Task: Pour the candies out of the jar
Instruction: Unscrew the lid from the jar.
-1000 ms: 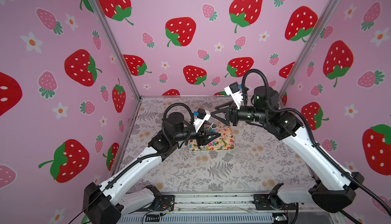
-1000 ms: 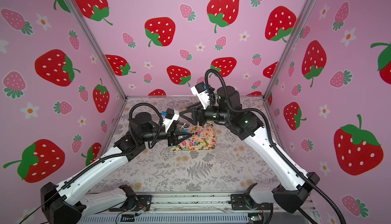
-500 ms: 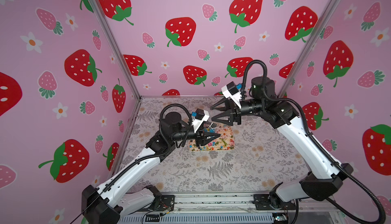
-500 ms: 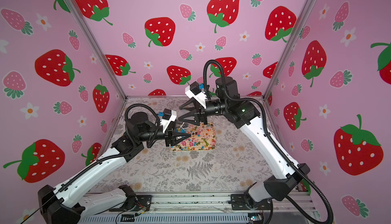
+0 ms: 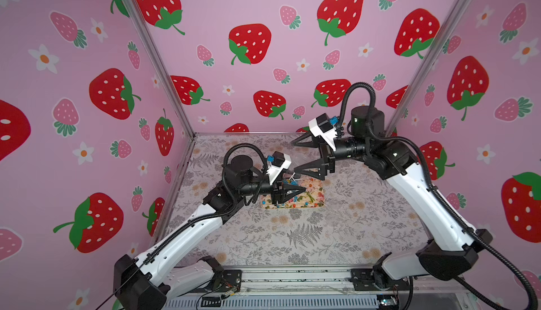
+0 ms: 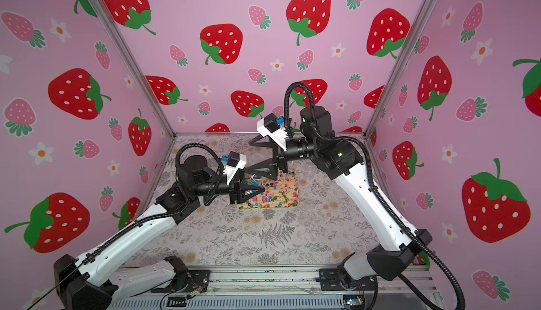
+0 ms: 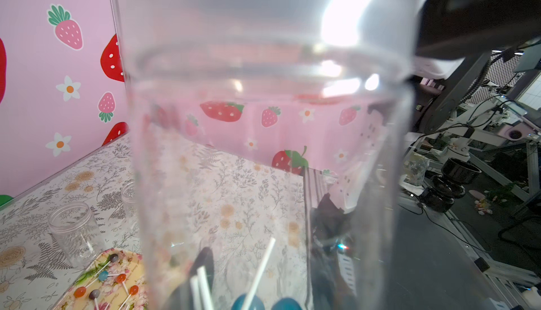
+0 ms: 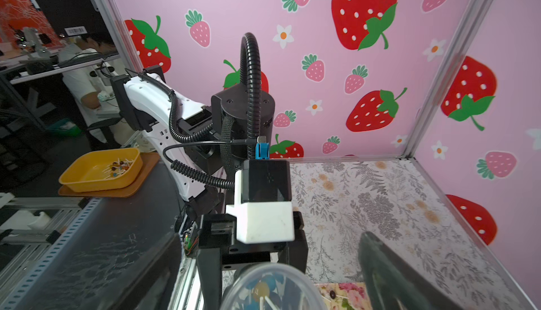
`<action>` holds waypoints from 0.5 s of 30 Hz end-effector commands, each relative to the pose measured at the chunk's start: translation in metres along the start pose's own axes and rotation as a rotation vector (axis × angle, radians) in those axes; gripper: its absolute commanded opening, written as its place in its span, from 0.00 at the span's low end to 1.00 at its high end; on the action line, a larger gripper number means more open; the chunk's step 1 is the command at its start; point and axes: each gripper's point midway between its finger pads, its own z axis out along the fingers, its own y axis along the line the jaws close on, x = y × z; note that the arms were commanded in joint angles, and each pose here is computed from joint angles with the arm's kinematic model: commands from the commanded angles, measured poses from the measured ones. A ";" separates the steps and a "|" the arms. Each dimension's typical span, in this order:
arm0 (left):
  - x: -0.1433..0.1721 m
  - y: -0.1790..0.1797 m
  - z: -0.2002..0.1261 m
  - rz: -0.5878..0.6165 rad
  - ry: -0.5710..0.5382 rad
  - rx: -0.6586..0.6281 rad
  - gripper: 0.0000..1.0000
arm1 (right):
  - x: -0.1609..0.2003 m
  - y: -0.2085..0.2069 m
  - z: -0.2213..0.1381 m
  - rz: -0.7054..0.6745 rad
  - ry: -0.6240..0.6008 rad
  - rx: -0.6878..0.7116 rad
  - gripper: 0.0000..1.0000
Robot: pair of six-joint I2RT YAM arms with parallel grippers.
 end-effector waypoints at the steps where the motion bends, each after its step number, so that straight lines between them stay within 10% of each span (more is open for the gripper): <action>1: -0.012 -0.004 -0.002 0.030 -0.029 0.006 0.42 | -0.034 -0.009 -0.020 0.065 -0.089 0.169 0.97; 15: -0.008 0.000 -0.001 0.031 -0.026 -0.017 0.42 | 0.009 -0.026 -0.014 0.422 -0.017 0.352 0.97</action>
